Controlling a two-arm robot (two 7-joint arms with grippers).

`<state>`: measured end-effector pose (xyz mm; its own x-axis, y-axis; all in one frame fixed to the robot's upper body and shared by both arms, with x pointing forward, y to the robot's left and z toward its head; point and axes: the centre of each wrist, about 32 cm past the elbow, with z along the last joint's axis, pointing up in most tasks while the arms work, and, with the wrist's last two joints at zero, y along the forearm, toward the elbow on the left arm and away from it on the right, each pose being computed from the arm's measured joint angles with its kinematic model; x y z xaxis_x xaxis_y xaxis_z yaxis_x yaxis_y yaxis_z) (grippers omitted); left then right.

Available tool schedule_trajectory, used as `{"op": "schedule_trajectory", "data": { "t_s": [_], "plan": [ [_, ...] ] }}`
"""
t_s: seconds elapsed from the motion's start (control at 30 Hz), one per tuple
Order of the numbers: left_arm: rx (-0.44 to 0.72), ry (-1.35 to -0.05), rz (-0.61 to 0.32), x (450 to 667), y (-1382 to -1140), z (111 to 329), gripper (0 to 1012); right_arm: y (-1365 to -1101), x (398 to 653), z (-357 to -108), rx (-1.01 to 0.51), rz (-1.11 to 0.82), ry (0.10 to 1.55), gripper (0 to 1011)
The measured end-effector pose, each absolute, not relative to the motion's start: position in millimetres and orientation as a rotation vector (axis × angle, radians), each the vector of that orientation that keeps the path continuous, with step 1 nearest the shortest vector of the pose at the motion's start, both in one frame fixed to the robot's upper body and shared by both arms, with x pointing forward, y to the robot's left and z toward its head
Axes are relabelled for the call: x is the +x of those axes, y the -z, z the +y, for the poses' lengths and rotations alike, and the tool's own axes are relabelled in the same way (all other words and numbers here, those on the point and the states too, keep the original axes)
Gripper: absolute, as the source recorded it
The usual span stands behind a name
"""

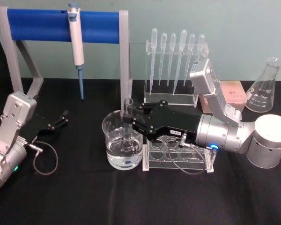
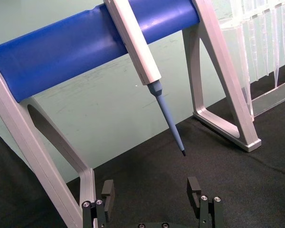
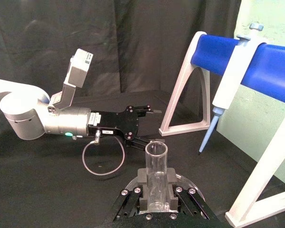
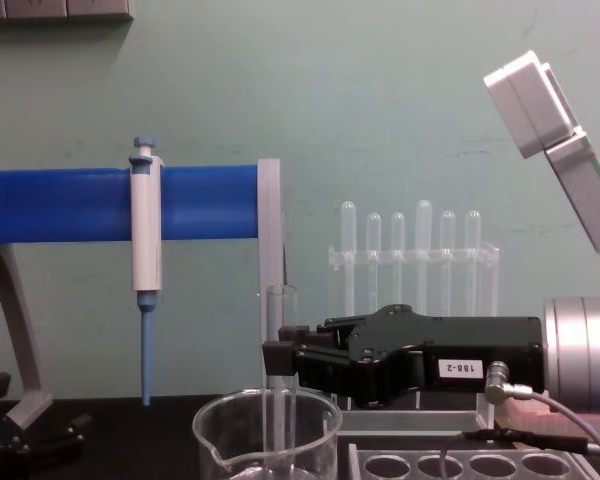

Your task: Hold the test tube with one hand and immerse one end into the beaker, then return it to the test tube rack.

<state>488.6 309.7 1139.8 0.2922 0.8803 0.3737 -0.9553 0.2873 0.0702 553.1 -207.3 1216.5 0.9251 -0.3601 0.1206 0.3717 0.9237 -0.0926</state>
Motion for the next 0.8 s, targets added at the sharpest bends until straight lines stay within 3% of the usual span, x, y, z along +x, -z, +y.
{"op": "schedule_trajectory", "data": {
  "t_s": [0.8],
  "plan": [
    [0.304, -1.248, -0.285, 488.6, -1139.8, 309.7, 1000, -1216.5, 553.1, -207.3, -0.115, -0.102, 0.376, 233]
  ]
}}
